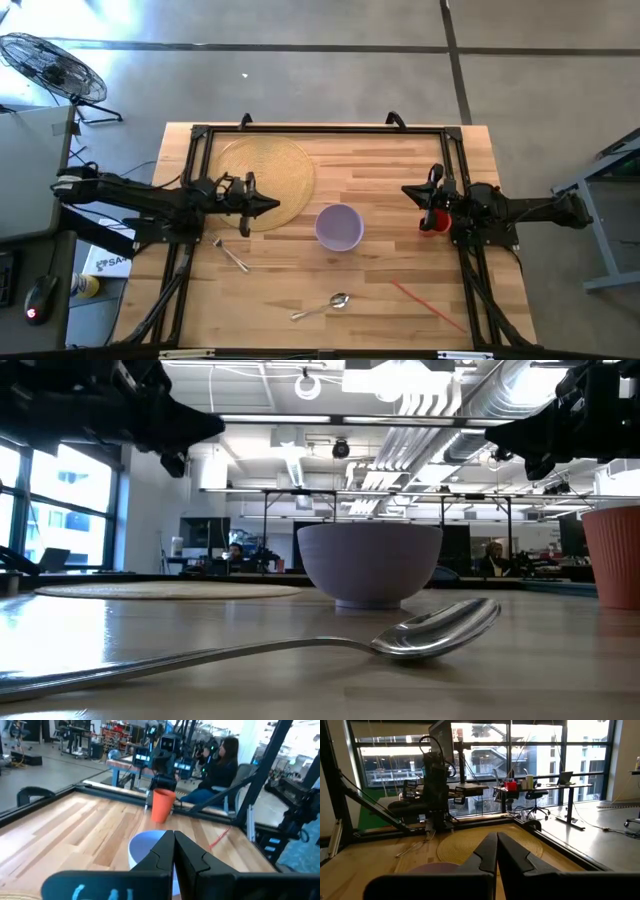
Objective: Pick & Place Utensil
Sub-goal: Put the purple bowl on the brown table mat
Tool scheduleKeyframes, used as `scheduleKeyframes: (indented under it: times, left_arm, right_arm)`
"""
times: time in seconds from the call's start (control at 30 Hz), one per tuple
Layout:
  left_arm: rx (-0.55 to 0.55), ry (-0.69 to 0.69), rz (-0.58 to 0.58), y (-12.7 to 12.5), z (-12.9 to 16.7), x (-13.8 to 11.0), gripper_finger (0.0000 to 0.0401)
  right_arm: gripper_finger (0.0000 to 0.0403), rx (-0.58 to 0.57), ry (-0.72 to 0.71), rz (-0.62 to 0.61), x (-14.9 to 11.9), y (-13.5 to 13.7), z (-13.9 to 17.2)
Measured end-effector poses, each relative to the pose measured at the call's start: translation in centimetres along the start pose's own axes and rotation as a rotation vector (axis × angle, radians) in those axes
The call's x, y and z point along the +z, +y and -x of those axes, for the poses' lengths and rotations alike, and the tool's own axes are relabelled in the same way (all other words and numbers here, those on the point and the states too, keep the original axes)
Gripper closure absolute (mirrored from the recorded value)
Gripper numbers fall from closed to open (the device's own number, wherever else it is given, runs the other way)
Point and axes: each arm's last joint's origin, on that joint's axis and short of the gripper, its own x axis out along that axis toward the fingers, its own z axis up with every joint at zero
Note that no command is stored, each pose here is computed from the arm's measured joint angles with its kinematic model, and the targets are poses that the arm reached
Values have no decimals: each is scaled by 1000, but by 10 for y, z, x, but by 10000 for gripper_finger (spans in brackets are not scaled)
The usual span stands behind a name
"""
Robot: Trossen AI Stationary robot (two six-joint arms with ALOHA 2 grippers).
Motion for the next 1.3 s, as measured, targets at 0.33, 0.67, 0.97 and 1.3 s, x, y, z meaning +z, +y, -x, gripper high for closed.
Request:
scheduleKeyframes:
  times: [0.33, 0.67, 0.97, 1.3]
  left_arm:
    - [-39, -2, 105, -3, -21, 6, 400]
    - [-251, 133, 27, -11, -73, 8, 400]
    - [-391, 221, -113, -18, -112, 13, 382]
    - [-297, 444, -344, -50, -138, 16, 212]
  right_arm:
    - [401, 0, 0, 0, 0, 0, 0]
    - [401, 0, -1, 0, 0, 0, 0]
    - [398, 0, 0, 0, 0, 0, 0]
    - [400, 0, -1, -1, 0, 0, 0]
